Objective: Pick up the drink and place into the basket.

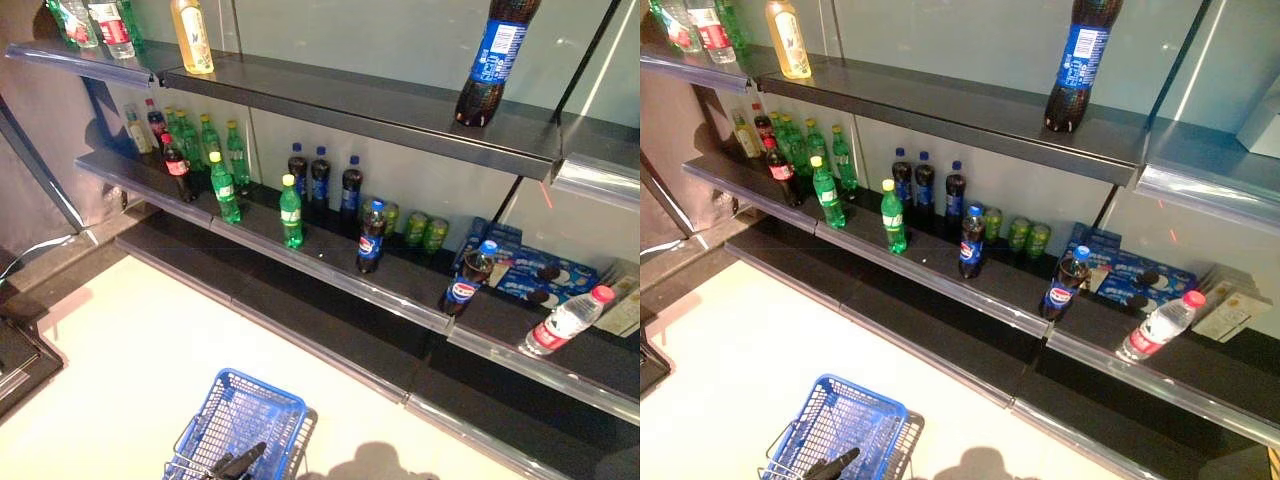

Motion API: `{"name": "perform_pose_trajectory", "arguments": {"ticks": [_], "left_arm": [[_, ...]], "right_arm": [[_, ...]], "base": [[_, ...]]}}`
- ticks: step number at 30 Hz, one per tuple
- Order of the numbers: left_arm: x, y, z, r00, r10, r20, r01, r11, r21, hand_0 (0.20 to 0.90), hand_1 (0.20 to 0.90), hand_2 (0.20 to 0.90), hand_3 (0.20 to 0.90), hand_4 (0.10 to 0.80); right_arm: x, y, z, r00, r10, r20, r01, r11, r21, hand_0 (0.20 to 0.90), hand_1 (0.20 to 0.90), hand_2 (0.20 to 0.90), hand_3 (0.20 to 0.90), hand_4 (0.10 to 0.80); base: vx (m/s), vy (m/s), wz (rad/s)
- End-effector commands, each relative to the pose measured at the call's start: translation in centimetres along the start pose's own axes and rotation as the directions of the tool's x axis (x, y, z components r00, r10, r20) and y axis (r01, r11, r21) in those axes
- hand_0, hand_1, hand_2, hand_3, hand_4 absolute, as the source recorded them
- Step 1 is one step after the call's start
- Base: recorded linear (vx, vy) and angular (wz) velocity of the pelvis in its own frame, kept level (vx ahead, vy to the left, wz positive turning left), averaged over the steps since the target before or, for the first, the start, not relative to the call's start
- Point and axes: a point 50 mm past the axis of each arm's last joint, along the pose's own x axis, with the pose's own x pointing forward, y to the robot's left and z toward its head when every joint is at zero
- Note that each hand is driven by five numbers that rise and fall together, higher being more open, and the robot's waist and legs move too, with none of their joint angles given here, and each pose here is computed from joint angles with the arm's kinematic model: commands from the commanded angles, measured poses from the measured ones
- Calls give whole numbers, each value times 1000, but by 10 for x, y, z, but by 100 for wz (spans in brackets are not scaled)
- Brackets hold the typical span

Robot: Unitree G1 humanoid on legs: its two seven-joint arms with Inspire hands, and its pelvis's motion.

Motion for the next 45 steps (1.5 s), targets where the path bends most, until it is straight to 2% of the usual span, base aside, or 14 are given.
{"name": "perform_pose_trajectory", "arguments": {"ticks": [1,22,27,32,33,36,38,41,44,45], "left_arm": [[0,0,1,1000,-14,7,13,989,146,300,300,300,200,100],[0,-4,3,999,-43,20,39,983,177,300,300,300,200,100],[1,-7,5,999,-46,22,41,981,187,300,300,300,200,100],[2,-7,13,998,-53,33,44,974,222,300,300,300,200,100],[2,-7,13,998,-52,33,44,974,222,300,300,300,200,100],[2,-6,20,997,-54,53,40,971,236,300,300,300,200,100],[2,-5,21,997,-52,59,37,971,236,300,300,300,200,100],[1,2,22,997,-40,71,23,973,228,300,300,300,200,100],[0,8,21,996,-28,81,10,978,210,300,300,300,200,100],[-1,11,19,996,-21,83,4,980,201,300,300,300,200,100]], "right_arm": [[3,-9,20,998,-48,47,47,999,13,900,900,900,900,800],[2,-13,16,995,-100,17,100,994,-39,900,900,900,900,800],[3,-9,29,990,-98,102,114,979,-170,900,900,900,900,800],[1,6,80,935,-21,355,134,946,-295,900,900,900,900,800],[1,6,80,935,-21,355,134,946,-295,900,900,900,900,800],[-13,32,132,839,102,534,118,925,-361,900,900,900,900,800],[-21,43,146,801,160,577,89,921,-379,900,900,900,900,800],[-53,63,178,659,261,706,83,907,-413,900,900,900,900,800],[-85,70,205,534,304,789,102,903,-417,900,900,900,900,800],[-100,71,216,469,322,823,112,902,-417,900,900,900,900,800]], "base": [[0,0,0],[0,0,0],[0,0,0],[0,-22,1],[-9,-54,1],[-20,-73,1],[-24,-74,5],[-10,-67,13],[5,-37,10],[0,0,0]]}}
